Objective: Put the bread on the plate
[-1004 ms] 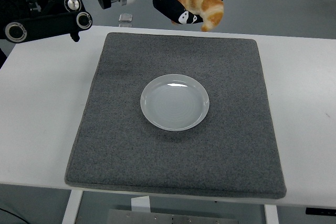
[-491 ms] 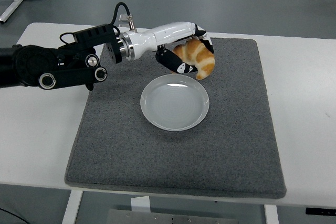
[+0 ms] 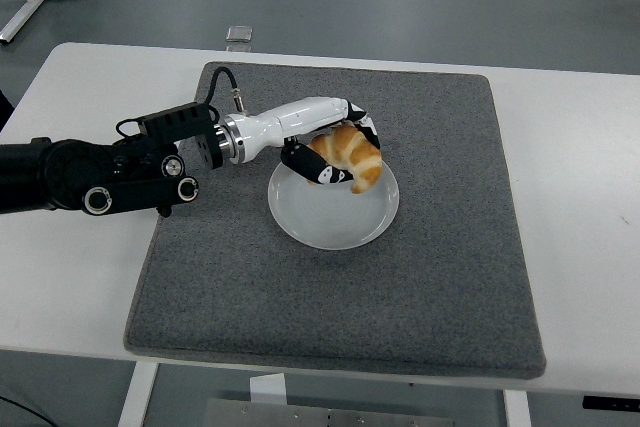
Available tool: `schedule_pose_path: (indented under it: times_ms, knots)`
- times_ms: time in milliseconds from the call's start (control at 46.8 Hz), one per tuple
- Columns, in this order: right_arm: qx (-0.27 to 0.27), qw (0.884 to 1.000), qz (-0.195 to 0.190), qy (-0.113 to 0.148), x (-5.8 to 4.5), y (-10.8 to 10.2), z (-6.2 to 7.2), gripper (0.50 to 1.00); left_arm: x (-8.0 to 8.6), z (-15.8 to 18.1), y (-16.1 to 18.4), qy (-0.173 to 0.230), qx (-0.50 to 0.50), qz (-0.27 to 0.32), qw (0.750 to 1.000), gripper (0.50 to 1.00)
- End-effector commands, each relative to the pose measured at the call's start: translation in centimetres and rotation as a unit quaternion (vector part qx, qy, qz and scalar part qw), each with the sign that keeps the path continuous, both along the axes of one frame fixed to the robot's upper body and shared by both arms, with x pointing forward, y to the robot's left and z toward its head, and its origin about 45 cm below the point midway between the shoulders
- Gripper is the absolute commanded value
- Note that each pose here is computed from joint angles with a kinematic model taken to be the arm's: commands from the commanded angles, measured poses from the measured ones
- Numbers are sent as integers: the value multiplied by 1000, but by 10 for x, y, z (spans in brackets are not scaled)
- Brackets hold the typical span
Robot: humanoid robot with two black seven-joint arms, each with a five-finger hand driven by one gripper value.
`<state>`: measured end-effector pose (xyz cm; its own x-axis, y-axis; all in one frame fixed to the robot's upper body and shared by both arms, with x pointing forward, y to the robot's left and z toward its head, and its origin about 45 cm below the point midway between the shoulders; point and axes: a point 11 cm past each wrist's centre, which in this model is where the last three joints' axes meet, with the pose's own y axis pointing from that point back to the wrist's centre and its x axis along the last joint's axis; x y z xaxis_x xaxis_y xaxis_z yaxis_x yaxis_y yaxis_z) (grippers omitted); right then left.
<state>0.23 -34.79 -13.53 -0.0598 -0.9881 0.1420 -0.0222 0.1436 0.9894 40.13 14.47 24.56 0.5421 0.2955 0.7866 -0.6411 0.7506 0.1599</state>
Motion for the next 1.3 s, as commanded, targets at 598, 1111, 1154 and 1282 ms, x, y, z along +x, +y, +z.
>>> schedule_pose_path:
  times_ms: [598, 1111, 1154, 1282]
  knots:
    - [0, 1000, 1, 0, 0, 0, 0, 952, -6, -38, 23, 30, 10, 35, 999, 500]
    - [-1, 1000, 1, 0, 0, 0, 0, 952, -4, -44, 15, 40, -14, 48, 998, 500]
    - [-1, 1000, 1, 0, 0, 0, 0, 952, -4, -45, 16, 41, -13, 49, 998, 500]
    - [-1, 1000, 1, 0, 0, 0, 0, 952, -3, -48, 19, 42, -12, 55, 998, 510]
